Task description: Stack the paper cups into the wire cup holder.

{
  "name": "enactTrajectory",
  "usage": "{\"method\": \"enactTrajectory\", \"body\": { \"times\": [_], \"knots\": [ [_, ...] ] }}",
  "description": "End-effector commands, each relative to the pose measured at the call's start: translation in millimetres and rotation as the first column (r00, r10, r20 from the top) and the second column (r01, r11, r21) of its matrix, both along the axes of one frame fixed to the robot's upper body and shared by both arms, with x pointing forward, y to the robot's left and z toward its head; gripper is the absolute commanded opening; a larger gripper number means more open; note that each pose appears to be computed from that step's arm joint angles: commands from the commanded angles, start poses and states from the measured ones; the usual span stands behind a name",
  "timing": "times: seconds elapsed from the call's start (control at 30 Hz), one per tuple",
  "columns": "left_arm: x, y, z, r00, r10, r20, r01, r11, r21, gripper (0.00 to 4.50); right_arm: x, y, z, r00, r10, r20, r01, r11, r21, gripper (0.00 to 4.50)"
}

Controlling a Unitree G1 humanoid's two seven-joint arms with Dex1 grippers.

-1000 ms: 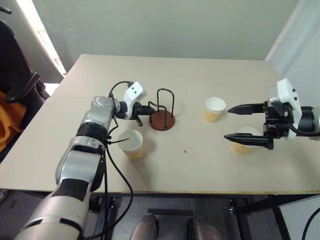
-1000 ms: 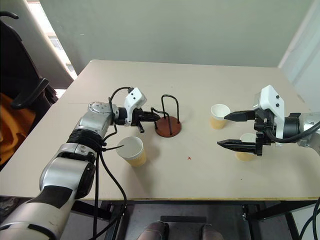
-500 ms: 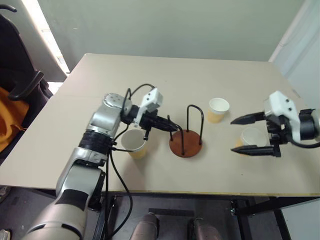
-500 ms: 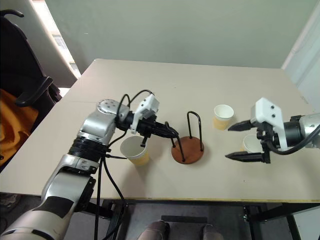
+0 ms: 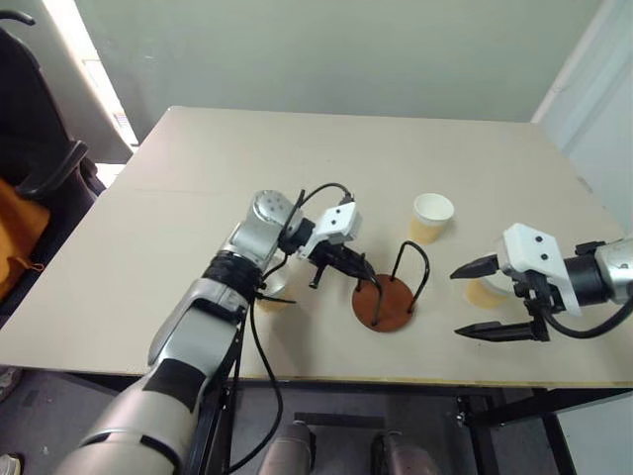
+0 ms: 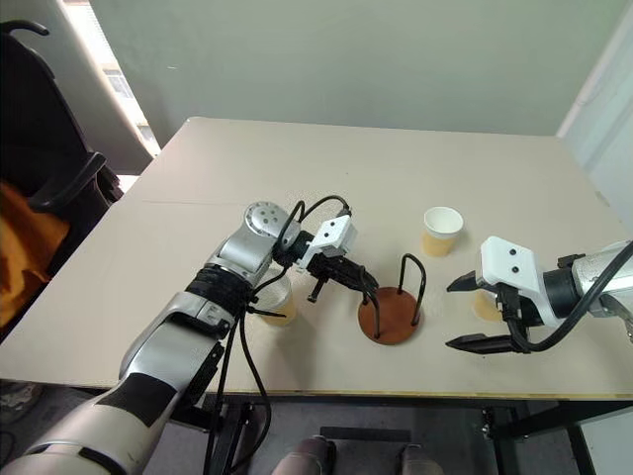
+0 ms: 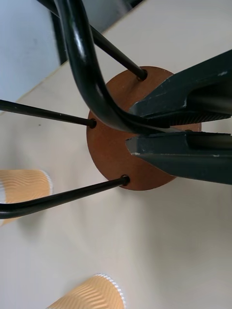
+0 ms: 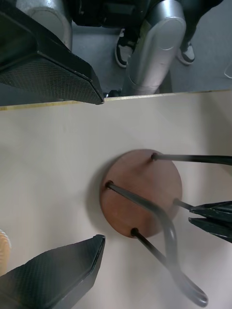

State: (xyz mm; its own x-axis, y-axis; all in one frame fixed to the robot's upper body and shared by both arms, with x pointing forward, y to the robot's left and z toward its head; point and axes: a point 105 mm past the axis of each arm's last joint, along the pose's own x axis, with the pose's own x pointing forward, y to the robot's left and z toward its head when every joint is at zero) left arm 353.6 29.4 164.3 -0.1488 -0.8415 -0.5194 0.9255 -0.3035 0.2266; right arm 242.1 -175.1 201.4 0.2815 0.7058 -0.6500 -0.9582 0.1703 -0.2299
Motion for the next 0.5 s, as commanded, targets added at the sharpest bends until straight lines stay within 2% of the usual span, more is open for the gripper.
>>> {"method": "enactTrajectory", "body": {
  "times": [0.03, 0.2, 0.37, 0.5],
  "knots": [
    [-5, -9, 12, 0.994, -0.096, 0.046, 0.095, 0.995, 0.020, 0.05, -4, 1, 12, 0.998, -0.002, 0.058, 0.002, 1.000, -0.005, 4.50],
    [-3, -11, 5, 0.988, -0.127, 0.088, 0.120, 0.990, 0.078, 0.05, -6, 1, 10, 0.998, -0.015, 0.059, 0.015, 1.000, -0.002, 4.50],
    [5, -14, 3, 0.990, -0.088, 0.108, 0.077, 0.992, 0.103, 0.05, -8, -1, 9, 0.998, -0.025, 0.058, 0.025, 1.000, -0.005, 4.50],
    [9, -12, -1, 0.991, -0.067, 0.119, 0.052, 0.991, 0.127, 1.15, -8, -4, 9, 0.998, -0.030, 0.057, 0.030, 0.999, -0.011, 4.50]
  ]
}}
